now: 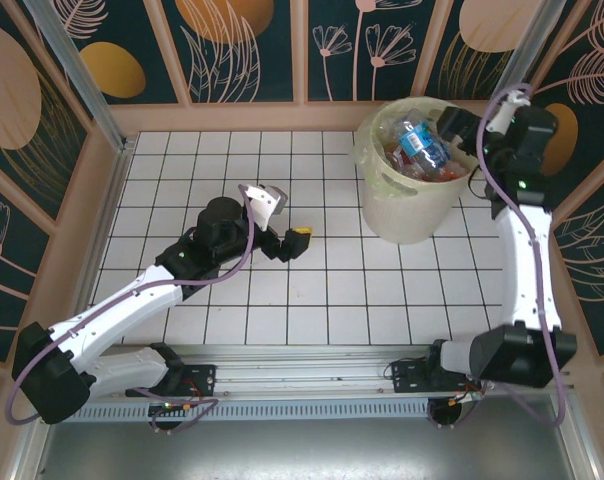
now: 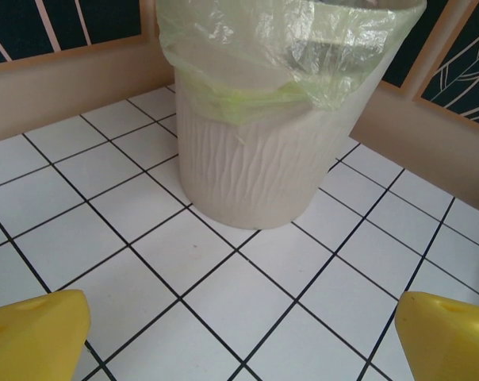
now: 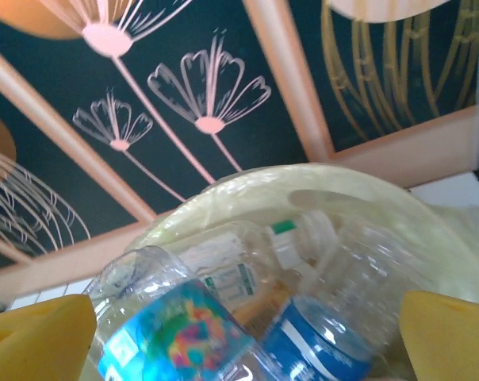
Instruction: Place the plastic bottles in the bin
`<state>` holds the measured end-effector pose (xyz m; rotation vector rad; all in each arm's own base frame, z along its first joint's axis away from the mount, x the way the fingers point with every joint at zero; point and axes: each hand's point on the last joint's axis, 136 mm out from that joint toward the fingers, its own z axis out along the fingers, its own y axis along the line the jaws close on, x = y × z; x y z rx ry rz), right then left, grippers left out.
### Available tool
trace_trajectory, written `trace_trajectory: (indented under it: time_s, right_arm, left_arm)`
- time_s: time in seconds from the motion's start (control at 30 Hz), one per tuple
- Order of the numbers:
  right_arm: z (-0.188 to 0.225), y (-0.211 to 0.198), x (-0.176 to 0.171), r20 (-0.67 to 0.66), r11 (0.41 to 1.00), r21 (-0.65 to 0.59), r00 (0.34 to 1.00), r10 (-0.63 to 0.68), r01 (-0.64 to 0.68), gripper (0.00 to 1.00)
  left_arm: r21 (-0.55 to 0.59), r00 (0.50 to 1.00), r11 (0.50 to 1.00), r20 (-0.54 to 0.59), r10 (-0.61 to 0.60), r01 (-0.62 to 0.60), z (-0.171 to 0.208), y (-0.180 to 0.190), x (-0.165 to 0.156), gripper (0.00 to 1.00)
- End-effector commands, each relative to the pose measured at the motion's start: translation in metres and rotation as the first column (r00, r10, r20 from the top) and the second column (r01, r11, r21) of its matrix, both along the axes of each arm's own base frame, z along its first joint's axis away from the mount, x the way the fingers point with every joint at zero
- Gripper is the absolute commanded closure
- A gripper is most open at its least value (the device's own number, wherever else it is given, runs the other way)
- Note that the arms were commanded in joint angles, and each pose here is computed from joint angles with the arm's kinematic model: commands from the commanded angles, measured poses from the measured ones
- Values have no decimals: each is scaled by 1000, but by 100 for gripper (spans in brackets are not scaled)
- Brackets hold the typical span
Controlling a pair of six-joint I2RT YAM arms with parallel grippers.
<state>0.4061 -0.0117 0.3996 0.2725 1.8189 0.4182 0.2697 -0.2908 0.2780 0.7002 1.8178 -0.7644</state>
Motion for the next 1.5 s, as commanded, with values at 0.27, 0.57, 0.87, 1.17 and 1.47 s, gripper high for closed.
trace_trajectory:
  time_s: [0.27, 0.57, 0.87, 1.17, 1.47]
  right_arm:
    - [-63, -13, -82, -64, 942, 258, 977, -204, 214, 1]
    - [-87, 26, -79, -13, 925, 380, 1000, 18, -11, 1]
    - [-92, 53, -59, 28, 901, 399, 984, 175, -172, 1]
    - [-99, 84, -23, 25, 884, 398, 966, 257, -245, 1]
    - [-106, 91, 29, 22, 895, 375, 967, 252, -242, 1]
  left_arm:
    - [-147, 995, 986, 71, -63, 73, 37, -5, -15, 1]
    - [-210, 992, 971, 82, -95, 111, 43, -4, -26, 1]
    - [-215, 993, 972, 83, -80, 96, 42, 2, -29, 1]
    - [-202, 997, 978, 64, -36, 48, 39, 6, -23, 1]
    - [-189, 999, 982, 49, 14, -4, 34, 11, -16, 1]
